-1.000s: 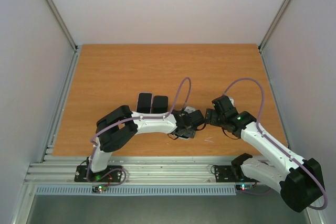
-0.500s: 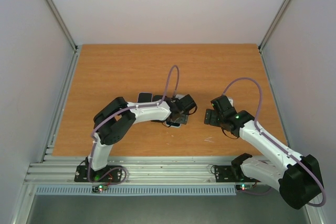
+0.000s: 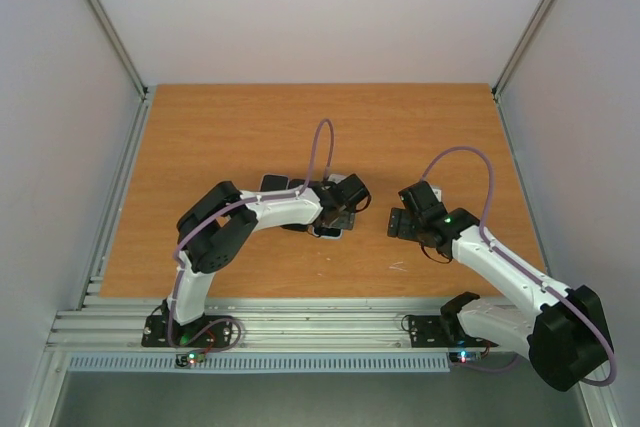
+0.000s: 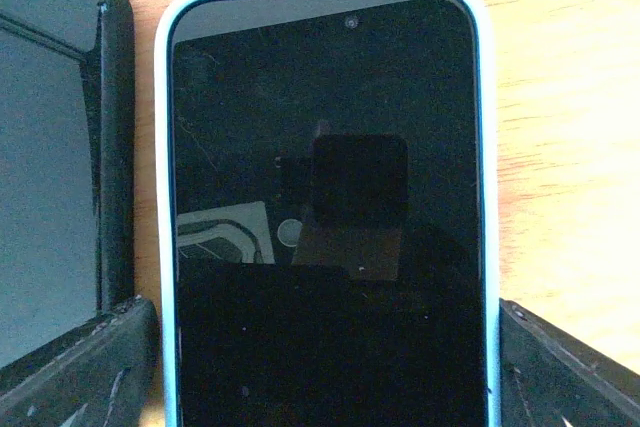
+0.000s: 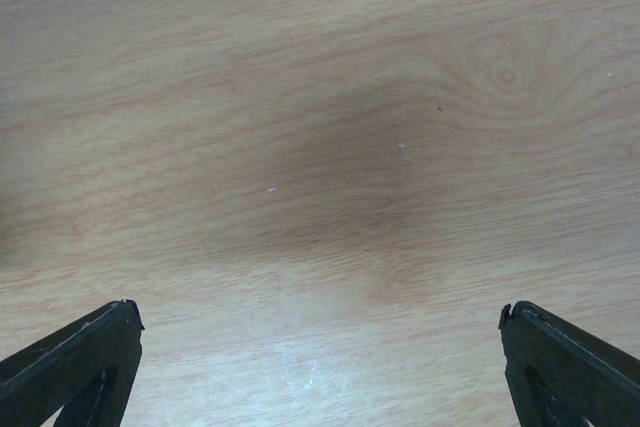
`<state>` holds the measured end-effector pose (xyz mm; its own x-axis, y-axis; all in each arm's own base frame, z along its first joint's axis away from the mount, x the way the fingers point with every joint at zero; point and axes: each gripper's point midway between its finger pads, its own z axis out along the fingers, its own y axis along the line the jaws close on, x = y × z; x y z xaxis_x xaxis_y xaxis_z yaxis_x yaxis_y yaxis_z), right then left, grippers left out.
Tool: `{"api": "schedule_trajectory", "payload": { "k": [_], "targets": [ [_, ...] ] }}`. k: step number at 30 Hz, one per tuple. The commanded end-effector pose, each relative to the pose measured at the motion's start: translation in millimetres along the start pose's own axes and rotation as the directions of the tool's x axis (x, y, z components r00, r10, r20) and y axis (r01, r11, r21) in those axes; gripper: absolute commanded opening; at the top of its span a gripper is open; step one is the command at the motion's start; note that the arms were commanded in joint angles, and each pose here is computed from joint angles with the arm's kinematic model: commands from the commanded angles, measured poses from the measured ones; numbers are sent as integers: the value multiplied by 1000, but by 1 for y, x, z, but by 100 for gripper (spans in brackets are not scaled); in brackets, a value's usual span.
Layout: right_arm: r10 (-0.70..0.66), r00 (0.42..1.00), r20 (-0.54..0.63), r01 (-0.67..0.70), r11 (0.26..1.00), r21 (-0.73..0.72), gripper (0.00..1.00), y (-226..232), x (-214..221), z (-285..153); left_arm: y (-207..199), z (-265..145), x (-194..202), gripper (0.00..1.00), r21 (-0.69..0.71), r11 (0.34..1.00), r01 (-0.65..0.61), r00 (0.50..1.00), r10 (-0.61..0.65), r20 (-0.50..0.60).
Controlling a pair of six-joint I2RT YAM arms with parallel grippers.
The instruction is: Put the phone into the phone case
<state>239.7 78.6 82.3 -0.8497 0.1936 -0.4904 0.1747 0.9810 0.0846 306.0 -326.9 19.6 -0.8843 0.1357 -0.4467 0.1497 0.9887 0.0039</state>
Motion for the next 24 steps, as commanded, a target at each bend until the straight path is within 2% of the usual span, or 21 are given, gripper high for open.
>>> {"api": "schedule_trajectory", "payload": {
  "k": [1, 8, 16, 20, 24],
  "targets": [
    [5, 1000, 21, -5, 1000, -1, 98, 2, -6, 0, 16, 11, -4, 90, -66, 997, 30, 999, -28, 20],
    [4, 1000, 28, -3, 1000, -16, 98, 4, -6, -1, 12, -14, -6, 98, 13, 999, 51, 999, -51, 20],
    [22, 998, 57, -19, 999, -42, 98, 4, -9, -9, 15, -65, -12, 99, 150, 985, 89, 993, -100, 64],
    [26, 997, 72, -22, 998, -58, 99, 4, -12, -18, 29, -86, -13, 99, 178, 979, 102, 988, -121, 96],
    [35, 993, 109, -28, 998, -58, 98, -1, -18, -33, 62, -97, -9, 99, 185, 971, 152, 978, -175, 114]
  ]
}}
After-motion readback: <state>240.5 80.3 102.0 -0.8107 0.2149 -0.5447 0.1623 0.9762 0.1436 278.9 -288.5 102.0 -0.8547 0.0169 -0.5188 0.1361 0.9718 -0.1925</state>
